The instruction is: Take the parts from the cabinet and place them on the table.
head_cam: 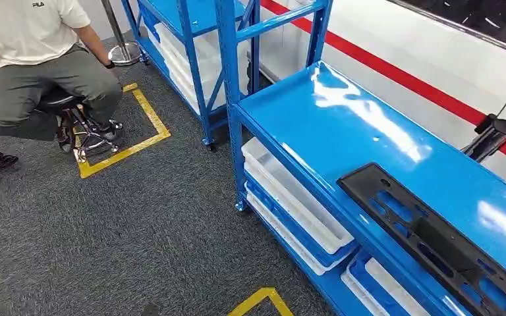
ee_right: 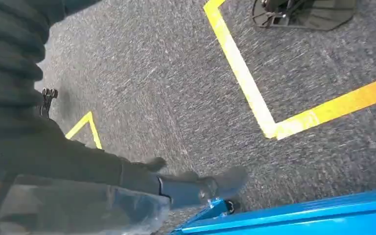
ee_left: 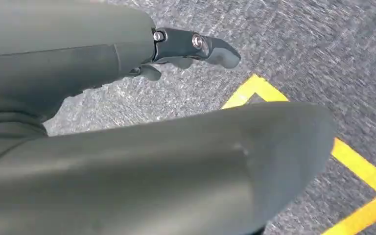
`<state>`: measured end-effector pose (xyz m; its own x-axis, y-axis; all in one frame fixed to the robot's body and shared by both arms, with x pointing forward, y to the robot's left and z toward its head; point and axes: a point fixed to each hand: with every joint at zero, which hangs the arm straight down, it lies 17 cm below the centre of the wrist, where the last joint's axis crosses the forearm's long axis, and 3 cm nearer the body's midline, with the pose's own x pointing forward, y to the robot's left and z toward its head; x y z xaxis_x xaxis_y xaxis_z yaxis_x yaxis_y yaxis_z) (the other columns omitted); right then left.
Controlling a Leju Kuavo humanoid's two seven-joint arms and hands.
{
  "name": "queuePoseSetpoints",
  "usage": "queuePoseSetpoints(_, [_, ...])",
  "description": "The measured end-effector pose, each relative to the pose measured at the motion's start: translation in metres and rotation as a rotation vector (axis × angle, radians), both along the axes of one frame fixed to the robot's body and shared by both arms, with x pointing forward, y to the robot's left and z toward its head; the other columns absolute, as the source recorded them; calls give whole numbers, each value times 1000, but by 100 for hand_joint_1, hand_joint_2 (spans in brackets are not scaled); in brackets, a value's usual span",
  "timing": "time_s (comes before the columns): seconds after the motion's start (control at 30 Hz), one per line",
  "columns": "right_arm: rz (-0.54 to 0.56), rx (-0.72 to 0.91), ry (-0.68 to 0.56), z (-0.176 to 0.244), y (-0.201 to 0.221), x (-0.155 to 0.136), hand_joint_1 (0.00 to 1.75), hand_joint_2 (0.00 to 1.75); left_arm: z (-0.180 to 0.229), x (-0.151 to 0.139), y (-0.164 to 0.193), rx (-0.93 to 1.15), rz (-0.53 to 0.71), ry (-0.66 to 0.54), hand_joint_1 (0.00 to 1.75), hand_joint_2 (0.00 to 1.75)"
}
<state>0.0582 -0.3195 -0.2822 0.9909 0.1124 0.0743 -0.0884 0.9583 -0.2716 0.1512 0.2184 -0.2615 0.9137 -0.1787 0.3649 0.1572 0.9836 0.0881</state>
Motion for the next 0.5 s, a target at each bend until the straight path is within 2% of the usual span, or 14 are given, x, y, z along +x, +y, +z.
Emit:
queuePoseSetpoints(0.27, [12,4,-5,0,-1,-1,0,175,-1,-6,-2,-2,0,8,0,0])
queuePoseSetpoints(0.5, [14,8,-7,0,2,0,0,175,0,1,0,-3,-4,1,0,0])
